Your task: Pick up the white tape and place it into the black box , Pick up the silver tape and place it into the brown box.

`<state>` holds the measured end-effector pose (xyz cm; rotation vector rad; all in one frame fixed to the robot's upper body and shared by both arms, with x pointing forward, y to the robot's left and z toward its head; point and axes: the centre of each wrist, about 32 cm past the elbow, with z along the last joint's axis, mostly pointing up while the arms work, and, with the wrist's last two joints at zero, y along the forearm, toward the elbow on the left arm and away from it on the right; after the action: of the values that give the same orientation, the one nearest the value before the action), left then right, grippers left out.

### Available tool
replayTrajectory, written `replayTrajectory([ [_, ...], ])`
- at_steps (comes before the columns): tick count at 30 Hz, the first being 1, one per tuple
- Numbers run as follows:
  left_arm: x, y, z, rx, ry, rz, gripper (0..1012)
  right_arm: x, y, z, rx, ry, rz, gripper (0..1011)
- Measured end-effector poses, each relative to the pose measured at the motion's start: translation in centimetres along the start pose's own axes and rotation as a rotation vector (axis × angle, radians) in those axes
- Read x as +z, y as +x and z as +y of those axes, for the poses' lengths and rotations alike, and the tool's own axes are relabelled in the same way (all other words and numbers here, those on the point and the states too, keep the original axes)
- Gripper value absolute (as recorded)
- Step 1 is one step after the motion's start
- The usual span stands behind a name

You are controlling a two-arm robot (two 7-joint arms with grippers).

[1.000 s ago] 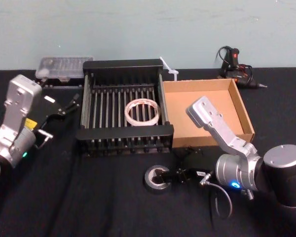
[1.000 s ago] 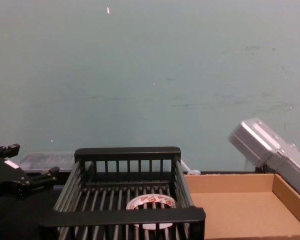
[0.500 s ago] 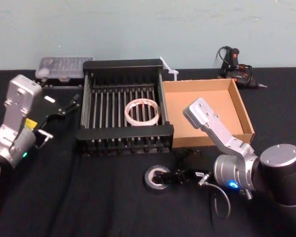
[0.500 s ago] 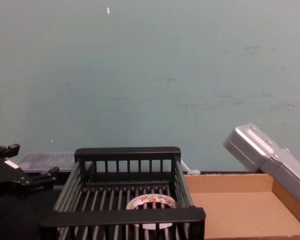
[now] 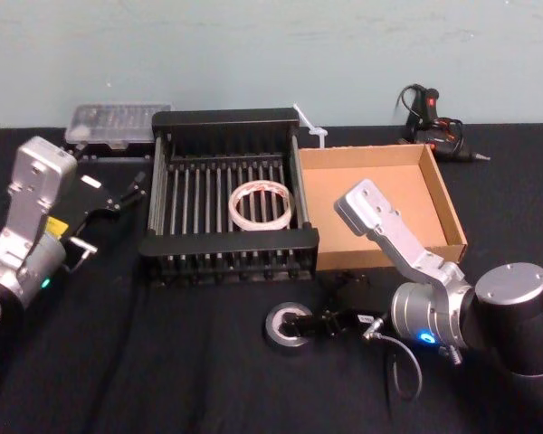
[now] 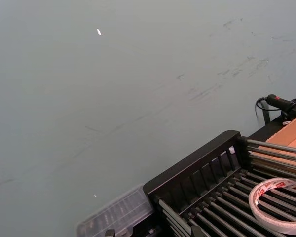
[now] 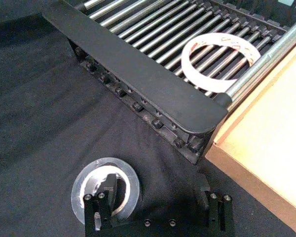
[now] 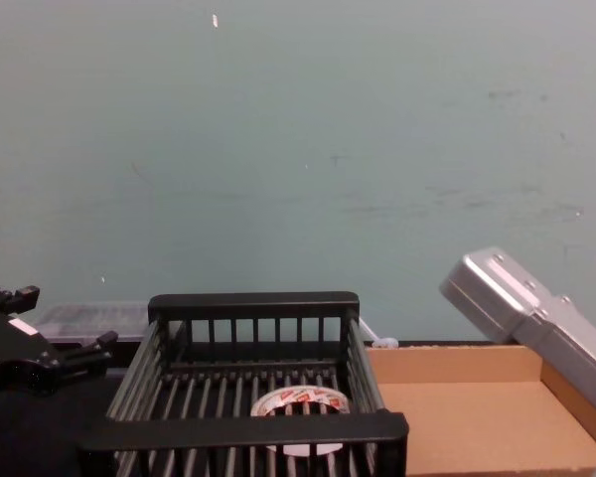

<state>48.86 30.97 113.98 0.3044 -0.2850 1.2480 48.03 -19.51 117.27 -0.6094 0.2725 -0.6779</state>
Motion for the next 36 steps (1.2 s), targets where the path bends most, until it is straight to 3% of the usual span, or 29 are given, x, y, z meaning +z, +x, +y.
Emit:
replayTrajectory([
  [6,0.0,0.0,0.0,0.0,0.0,0.0,1001,0.01,0.0,-0.02,0.001,0.001,0.0,998],
  [9,0.0,0.0,0.0,0.0,0.0,0.0,1001,0.01,0.01,-0.04,0.001,0.001,0.001,941],
  [20,0.0,0.0,0.0,0.0,0.0,0.0,1001,0.0,0.0,-0.06,0.002,0.002,0.002,650],
  [30,0.0,0.0,0.0,0.0,0.0,0.0,1001,-0.01,-0.02,-0.06,0.002,0.003,0.003,301],
  [36,0.0,0.0,0.0,0.0,0.0,0.0,1002,-0.01,-0.01,-0.06,0.001,0.004,0.003,184],
])
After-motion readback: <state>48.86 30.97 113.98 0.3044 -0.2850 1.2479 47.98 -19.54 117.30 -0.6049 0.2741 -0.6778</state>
